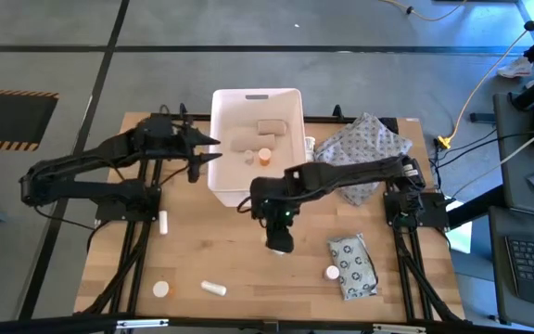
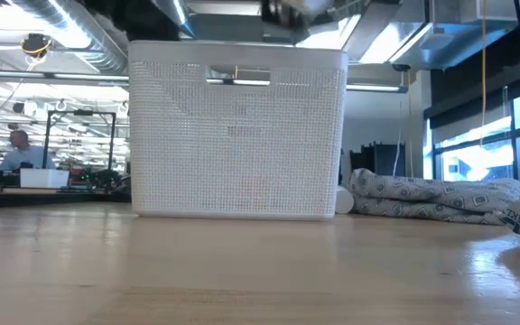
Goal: Pick & place medical supplies in basket/bin
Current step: Put the bottom white pill bottle into the white bin
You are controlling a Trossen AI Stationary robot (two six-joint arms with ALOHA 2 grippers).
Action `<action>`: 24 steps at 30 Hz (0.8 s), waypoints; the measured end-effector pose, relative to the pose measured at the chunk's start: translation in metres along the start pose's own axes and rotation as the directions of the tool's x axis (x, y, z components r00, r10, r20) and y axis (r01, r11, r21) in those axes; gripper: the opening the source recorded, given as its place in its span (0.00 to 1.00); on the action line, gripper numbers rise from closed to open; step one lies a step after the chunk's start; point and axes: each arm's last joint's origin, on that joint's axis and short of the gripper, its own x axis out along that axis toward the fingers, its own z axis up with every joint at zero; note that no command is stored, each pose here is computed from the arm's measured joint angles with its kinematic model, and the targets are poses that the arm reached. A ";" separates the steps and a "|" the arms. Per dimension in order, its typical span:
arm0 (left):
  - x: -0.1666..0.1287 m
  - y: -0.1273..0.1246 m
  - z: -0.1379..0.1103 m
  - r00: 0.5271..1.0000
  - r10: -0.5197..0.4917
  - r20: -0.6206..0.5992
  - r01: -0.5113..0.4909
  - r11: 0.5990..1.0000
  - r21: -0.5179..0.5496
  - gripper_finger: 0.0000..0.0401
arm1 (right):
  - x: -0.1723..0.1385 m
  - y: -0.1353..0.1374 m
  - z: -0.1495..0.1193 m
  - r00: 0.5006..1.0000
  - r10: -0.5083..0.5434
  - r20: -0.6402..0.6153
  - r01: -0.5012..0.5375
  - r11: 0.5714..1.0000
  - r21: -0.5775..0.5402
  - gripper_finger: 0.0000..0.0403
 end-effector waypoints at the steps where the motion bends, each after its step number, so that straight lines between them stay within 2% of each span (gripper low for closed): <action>1: -0.004 0.000 0.001 1.000 0.002 0.020 -0.002 1.000 0.002 0.43 | -0.009 0.004 0.004 0.999 -0.029 0.033 0.031 0.999 -0.039 0.40; 3: -0.010 -0.001 0.004 0.999 0.004 0.050 -0.005 1.000 0.004 0.43 | -0.030 0.008 0.013 0.988 -0.097 0.121 0.112 0.987 -0.118 0.40; 5: -0.014 -0.001 0.005 0.998 0.006 0.065 -0.006 1.000 0.006 0.43 | -0.051 0.009 0.023 0.957 -0.176 0.229 0.221 0.957 -0.188 0.40; 9: -0.016 -0.001 0.005 0.997 0.007 0.071 -0.007 1.000 0.006 0.43 | -0.087 -0.001 0.041 0.852 -0.311 0.422 0.432 0.871 -0.231 0.40; 12: -0.014 -0.001 0.004 0.998 0.006 0.064 -0.006 1.000 0.006 0.43 | -0.104 -0.020 0.053 0.780 -0.349 0.520 0.522 0.821 -0.233 0.40; 15: -0.011 -0.001 0.004 0.999 0.005 0.052 -0.006 1.000 0.005 0.43 | -0.114 -0.045 0.067 0.729 -0.344 0.592 0.568 0.787 -0.242 0.40; 18: -0.009 0.000 0.003 0.999 0.004 0.041 -0.005 1.000 0.004 0.43 | -0.111 -0.077 0.077 0.729 -0.342 0.593 0.561 0.795 -0.231 0.40; 22: -0.008 -0.001 0.001 1.000 0.002 0.017 -0.002 1.000 0.002 0.43 | -0.094 -0.119 0.084 0.771 -0.339 0.539 0.510 0.836 -0.203 0.40; 24: -0.008 -0.001 -0.001 1.000 0.002 0.004 -0.002 1.000 0.001 0.43 | -0.080 -0.138 0.088 0.784 -0.349 0.513 0.501 0.844 -0.193 0.40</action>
